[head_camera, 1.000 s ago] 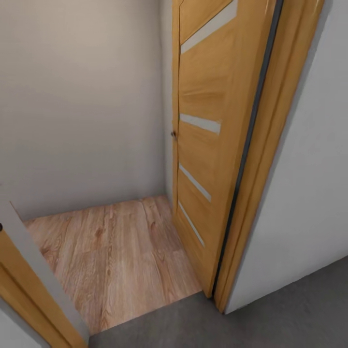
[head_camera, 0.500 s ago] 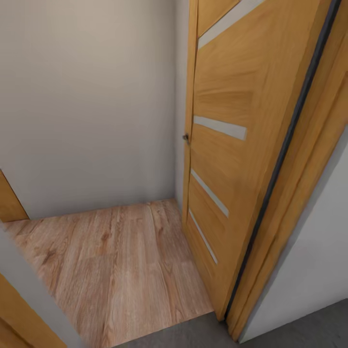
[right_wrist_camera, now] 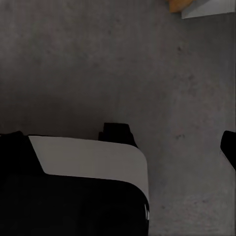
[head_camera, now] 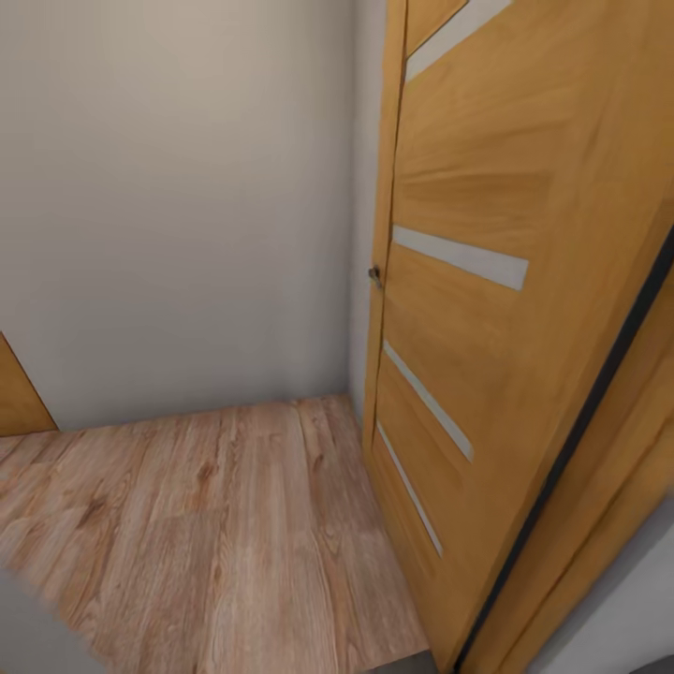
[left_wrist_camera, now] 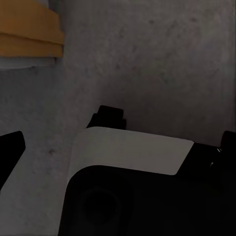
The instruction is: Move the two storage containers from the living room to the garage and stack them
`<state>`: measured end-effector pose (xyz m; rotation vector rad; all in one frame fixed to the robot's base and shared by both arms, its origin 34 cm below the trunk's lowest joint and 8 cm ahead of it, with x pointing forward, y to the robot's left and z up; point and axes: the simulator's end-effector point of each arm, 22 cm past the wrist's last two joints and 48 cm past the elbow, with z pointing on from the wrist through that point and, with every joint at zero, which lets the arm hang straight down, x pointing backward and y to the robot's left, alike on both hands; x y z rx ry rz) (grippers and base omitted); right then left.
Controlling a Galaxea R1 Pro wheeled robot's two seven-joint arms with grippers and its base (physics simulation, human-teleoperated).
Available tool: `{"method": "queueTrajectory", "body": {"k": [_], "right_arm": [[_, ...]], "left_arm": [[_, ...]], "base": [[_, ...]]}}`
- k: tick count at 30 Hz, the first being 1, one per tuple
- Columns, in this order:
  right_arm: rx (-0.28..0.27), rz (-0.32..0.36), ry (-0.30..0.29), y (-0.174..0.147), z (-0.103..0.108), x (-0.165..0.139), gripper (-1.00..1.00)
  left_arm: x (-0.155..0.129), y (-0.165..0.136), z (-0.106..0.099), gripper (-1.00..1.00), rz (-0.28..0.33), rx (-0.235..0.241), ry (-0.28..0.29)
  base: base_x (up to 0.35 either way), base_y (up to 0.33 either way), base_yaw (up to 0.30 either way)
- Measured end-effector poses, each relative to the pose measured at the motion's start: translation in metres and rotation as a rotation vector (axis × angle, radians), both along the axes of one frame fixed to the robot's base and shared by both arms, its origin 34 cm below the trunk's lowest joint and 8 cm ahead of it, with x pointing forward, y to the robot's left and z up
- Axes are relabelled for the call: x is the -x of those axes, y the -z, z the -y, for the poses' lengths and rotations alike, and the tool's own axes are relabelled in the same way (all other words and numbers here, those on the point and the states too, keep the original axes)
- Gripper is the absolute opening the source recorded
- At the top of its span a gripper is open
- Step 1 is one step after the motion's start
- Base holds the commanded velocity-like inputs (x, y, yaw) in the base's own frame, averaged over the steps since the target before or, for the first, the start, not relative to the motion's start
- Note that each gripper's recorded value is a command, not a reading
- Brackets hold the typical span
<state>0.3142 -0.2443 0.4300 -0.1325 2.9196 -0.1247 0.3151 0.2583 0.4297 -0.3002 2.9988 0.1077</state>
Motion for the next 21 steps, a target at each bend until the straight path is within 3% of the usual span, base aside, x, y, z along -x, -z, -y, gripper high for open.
{"method": "queueTrajectory", "body": {"k": [7, 16, 21], "right_arm": [[-0.001, -0.002, 0.0, 0.0001, -0.0013, 0.0003, 1.0], [-0.001, -0.002, 0.001, 0.0003, -0.0005, 0.0001, 1.0], [-0.001, -0.001, 0.001, 0.0001, -0.0006, 0.0002, 1.0]], "left_arm": [[-0.0007, 0.0, -0.0023, 1.0, 0.003, -0.003, -0.003], [-0.0006, 0.0001, -0.0017, 1.0, 0.002, -0.003, -0.006], [-0.001, -0.0001, -0.0009, 1.0, 0.003, -0.001, -0.004]], "base": [[0.264, 0.0, 0.011], [0.025, 0.0, 0.111], [0.182, 0.0, 0.014]]}}
